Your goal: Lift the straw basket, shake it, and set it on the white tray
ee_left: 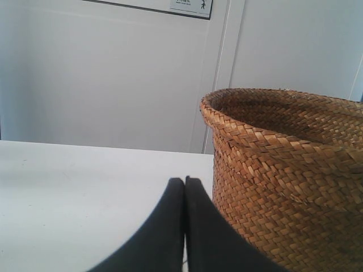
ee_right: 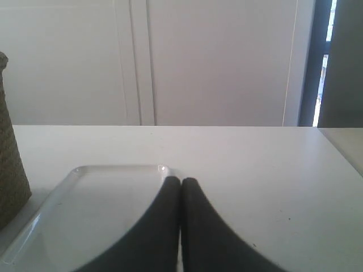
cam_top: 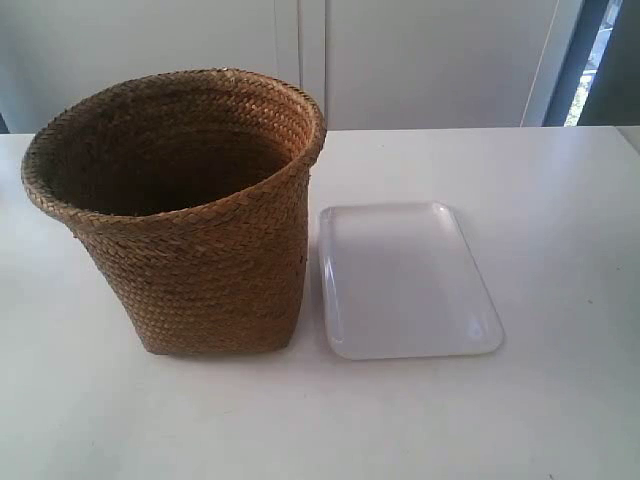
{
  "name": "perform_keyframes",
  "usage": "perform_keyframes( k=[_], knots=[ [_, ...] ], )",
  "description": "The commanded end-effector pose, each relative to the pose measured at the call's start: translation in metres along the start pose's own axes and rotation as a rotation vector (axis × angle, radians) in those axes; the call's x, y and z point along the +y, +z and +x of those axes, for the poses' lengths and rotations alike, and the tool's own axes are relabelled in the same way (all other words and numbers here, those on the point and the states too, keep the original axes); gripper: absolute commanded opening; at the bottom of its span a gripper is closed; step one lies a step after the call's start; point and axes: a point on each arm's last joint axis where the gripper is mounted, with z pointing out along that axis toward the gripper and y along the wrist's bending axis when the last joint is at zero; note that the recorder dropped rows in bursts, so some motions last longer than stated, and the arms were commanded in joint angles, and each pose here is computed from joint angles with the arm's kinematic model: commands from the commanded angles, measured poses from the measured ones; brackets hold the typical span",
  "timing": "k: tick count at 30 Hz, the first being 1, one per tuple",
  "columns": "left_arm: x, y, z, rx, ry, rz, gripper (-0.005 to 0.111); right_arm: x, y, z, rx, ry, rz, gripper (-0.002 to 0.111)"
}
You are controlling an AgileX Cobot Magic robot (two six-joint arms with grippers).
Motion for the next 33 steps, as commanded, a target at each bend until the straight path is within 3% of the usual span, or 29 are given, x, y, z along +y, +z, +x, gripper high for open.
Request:
perform_keyframes(
  k=[1, 16, 20, 24, 29, 33],
  knots=[
    [0.0, 0.0, 0.001, -0.003, -0.008, -0.001, 0.0, -0.001, 0.0, 0.001, -0.009, -0.002, 0.011, 0.0],
    [0.0, 0.0, 0.001, -0.007, -0.008, 0.0, 0.0, -0.001, 0.0, 0.001, -0.013, -0.002, 0.012, 0.0],
    [0.0, 0.0, 0.001, -0.007, -0.008, 0.0, 0.0, -0.002, 0.0, -0.002, -0.038, -0.104, 0.021, 0.0],
    [0.0, 0.0, 0.0, -0.017, -0.008, 0.002, 0.0, -0.002, -0.001, -0.006, -0.089, -0.105, 0.032, 0.0],
    [0.0, 0.0, 0.0, -0.019, -0.008, 0.002, 0.0, -0.007, -0.008, -0.035, -0.409, -0.101, 0.106, 0.0],
    [0.0, 0.0, 0.0, -0.019, -0.008, 0.002, 0.0, -0.009, -0.013, -0.043, -0.515, -0.101, 0.13, 0.0]
  ],
)
